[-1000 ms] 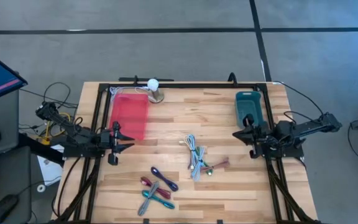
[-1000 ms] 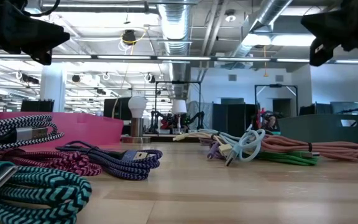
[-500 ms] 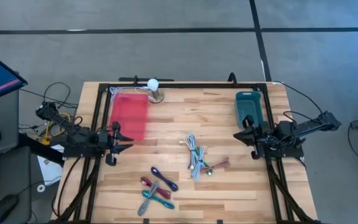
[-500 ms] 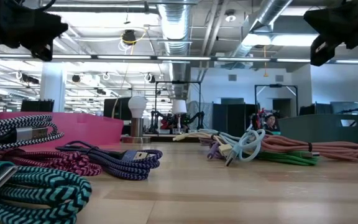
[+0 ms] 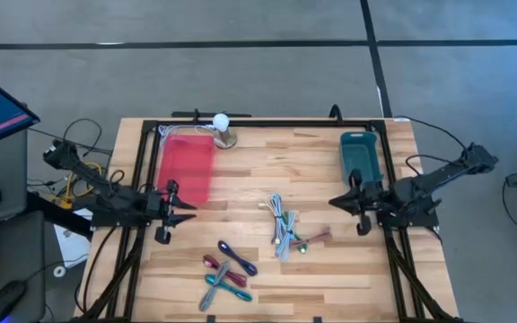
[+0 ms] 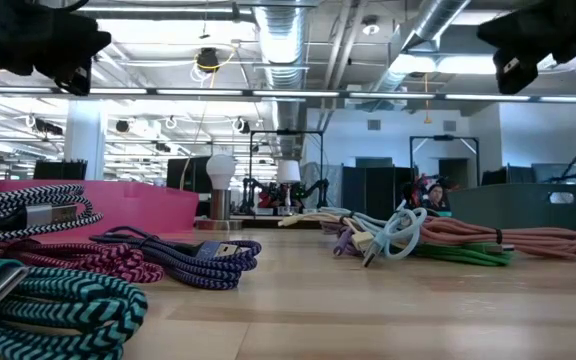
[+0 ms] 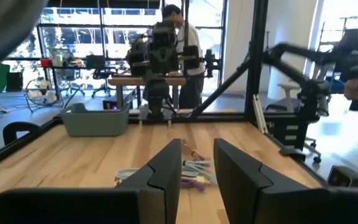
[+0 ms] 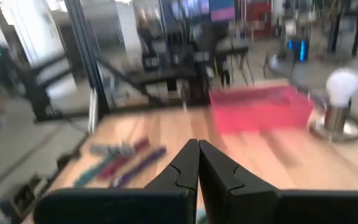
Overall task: Pick & Place USB Port
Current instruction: Put the pink charger cable into the blue bin
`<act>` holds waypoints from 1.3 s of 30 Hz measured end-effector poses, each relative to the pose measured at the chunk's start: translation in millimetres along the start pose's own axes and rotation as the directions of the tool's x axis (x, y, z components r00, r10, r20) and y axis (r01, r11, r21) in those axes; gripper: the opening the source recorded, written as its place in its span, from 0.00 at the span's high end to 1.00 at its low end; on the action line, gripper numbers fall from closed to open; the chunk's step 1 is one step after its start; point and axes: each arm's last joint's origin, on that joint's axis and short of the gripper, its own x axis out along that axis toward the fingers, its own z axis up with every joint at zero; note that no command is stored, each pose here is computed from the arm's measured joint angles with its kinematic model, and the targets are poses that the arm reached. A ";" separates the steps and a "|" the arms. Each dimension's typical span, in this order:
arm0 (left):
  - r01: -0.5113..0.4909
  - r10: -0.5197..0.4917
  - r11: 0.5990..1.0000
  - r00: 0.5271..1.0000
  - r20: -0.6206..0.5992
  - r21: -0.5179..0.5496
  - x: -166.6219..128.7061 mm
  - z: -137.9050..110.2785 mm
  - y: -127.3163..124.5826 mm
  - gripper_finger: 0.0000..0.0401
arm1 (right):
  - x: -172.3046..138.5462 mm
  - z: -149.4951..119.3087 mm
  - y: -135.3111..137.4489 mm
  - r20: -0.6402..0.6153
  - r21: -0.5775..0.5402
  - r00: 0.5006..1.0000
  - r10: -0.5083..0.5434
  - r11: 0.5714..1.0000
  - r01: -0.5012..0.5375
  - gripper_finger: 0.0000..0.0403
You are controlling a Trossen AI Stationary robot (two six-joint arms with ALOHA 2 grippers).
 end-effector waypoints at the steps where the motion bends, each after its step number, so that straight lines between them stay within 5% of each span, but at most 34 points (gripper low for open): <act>1: 0.001 -0.001 1.000 1.000 -0.008 0.014 1.0 -1.1 -0.7 0.77 | 2.9 1.7 2.9 -0.041 0.003 0.999 0.001 1.000 -0.001 0.99; 15: -0.005 0.007 0.999 1.000 -0.020 0.053 5.6 -3.4 -3.3 0.77 | 40.4 17.4 48.8 -0.502 0.039 0.865 0.008 0.999 0.013 0.97; 29: -0.006 0.007 0.999 1.000 -0.018 0.052 5.7 -3.2 -3.3 0.77 | 66.8 -8.4 61.5 -0.709 -0.047 0.697 -0.109 0.993 0.107 0.54; 39: -0.005 0.006 0.999 1.000 -0.018 0.052 5.7 -3.2 -3.3 0.77 | 81.1 -47.9 63.6 -0.808 -0.156 0.546 -0.222 0.974 0.167 0.52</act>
